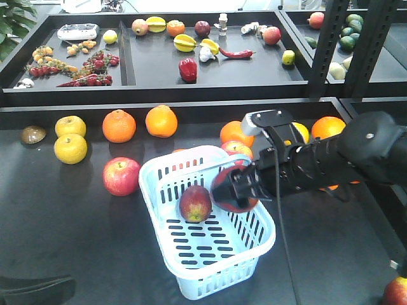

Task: Pick three apples into basket with both arms
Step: 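Carry the second apple into the basket and open the right gripper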

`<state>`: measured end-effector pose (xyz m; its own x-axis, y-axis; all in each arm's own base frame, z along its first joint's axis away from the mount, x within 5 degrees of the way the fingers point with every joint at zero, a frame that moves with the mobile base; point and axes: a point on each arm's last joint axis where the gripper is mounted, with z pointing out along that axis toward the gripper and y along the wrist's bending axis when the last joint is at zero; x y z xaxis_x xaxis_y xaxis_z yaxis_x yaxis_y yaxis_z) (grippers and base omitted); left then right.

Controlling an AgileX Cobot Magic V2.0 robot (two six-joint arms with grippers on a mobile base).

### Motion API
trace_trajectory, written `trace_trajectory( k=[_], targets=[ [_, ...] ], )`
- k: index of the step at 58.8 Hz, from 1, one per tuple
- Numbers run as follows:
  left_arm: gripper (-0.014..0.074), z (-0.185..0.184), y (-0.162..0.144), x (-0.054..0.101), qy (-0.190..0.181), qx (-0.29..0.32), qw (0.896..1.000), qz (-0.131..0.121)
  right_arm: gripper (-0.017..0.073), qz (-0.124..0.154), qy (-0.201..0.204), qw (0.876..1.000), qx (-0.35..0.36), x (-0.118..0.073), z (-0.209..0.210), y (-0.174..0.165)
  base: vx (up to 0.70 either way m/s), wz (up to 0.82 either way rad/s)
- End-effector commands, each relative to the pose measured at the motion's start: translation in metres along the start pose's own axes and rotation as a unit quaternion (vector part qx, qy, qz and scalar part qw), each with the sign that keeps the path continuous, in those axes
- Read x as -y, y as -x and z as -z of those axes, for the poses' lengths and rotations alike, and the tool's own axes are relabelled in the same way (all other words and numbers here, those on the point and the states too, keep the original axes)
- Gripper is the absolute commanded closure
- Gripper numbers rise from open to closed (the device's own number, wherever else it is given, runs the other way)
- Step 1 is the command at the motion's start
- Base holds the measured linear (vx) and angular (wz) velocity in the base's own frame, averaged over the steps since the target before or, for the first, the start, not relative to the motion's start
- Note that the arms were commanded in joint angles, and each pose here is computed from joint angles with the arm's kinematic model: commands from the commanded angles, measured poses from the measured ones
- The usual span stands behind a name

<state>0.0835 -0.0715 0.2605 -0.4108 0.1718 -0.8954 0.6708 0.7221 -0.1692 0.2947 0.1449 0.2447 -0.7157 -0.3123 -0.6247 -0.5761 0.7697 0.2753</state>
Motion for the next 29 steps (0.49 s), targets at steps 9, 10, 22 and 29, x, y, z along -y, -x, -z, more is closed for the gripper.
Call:
trace_trajectory(
  k=[9, 10, 22, 29],
  targets=[
    [0.06, 0.003, 0.012, 0.0, 0.008, 0.031, 0.999, 0.009, -0.0161, -0.043, -0.008, 0.994, 0.098, -0.002, 0.013, 0.024, 0.0, 0.0],
    [0.06, 0.003, 0.012, 0.0, 0.007, 0.03, 0.999, 0.009, -0.0159, -0.045, -0.006, 0.994, 0.098, -0.002, 0.013, 0.024, 0.0, 0.0],
    [0.06, 0.003, 0.011, 0.0, 0.005, 0.029, 1.0, 0.009, -0.0064, -0.06, 0.028, 0.996, 0.063, -0.008, 0.012, 0.018, 0.0, 0.0],
    [0.06, 0.003, 0.011, 0.0, 0.005, 0.029, 1.0, 0.009, 0.0062, -0.052, 0.048, 0.997, 0.001, -0.014, 0.015, 0.007, 0.0, 0.0]
  ],
)
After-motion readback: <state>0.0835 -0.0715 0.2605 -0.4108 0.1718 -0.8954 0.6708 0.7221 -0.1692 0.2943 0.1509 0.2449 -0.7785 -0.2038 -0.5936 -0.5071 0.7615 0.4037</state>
